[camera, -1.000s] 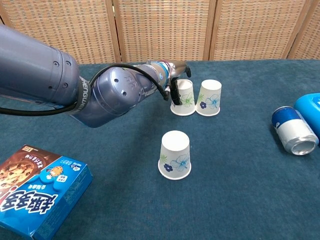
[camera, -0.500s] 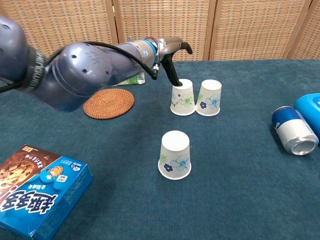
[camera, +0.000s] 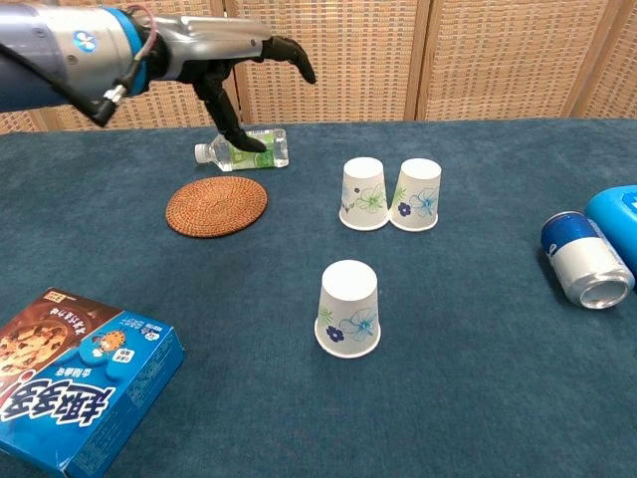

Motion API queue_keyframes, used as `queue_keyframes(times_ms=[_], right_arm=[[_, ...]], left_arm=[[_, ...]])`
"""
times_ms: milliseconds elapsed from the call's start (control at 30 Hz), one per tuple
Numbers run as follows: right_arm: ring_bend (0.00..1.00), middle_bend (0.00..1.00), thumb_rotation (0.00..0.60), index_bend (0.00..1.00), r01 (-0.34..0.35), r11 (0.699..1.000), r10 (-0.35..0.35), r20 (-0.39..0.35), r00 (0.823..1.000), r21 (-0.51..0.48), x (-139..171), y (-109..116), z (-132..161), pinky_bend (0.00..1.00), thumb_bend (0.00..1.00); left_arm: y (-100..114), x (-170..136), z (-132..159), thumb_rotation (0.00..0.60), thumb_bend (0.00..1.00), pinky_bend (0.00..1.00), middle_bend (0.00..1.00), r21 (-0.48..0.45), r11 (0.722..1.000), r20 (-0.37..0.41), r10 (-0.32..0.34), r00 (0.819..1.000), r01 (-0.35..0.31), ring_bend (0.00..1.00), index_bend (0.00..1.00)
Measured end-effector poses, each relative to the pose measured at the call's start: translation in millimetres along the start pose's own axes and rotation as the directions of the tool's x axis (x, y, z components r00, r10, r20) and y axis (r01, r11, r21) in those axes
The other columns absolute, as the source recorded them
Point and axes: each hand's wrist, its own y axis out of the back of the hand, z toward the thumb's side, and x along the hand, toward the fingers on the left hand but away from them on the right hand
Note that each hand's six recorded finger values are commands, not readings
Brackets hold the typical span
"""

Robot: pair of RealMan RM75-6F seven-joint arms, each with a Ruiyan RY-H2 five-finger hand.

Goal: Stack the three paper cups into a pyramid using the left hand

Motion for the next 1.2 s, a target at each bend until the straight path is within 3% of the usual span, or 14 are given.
queue_keyframes(times_ms=[367, 733, 1200], right_arm=[[0.0, 0.0, 0.6, 0.05, 0.013, 1.0, -0.013, 0.007, 1.0, 0.007, 3, 3, 0, 0.11, 0.15], [0.0, 0.0, 0.6, 0.05, 0.017, 1.0, -0.017, 0.022, 1.0, 0.005, 2, 4, -5, 0.11, 0.15], [0.0, 0.0, 0.6, 0.05, 0.017, 1.0, -0.017, 0.03, 0.999, -0.001, 1, 5, -8, 0.11, 0.15]], left_arm=[[-41, -32, 18, 0.6, 0.27, 0.04, 0.0, 0.071, 0.99, 0.17, -0.133, 0.976, 0.122, 0.0, 0.2], [-63, -32, 49, 0.6, 0.27, 0.04, 0.0, 0.111, 0.98, 0.3, -0.19, 0.935, 0.163, 0.0, 0.18], [-82, -14, 74, 0.6, 0.27, 0.04, 0.0, 0.13, 0.971, 0.338, -0.235, 0.911, 0.202, 0.0, 0.17]])
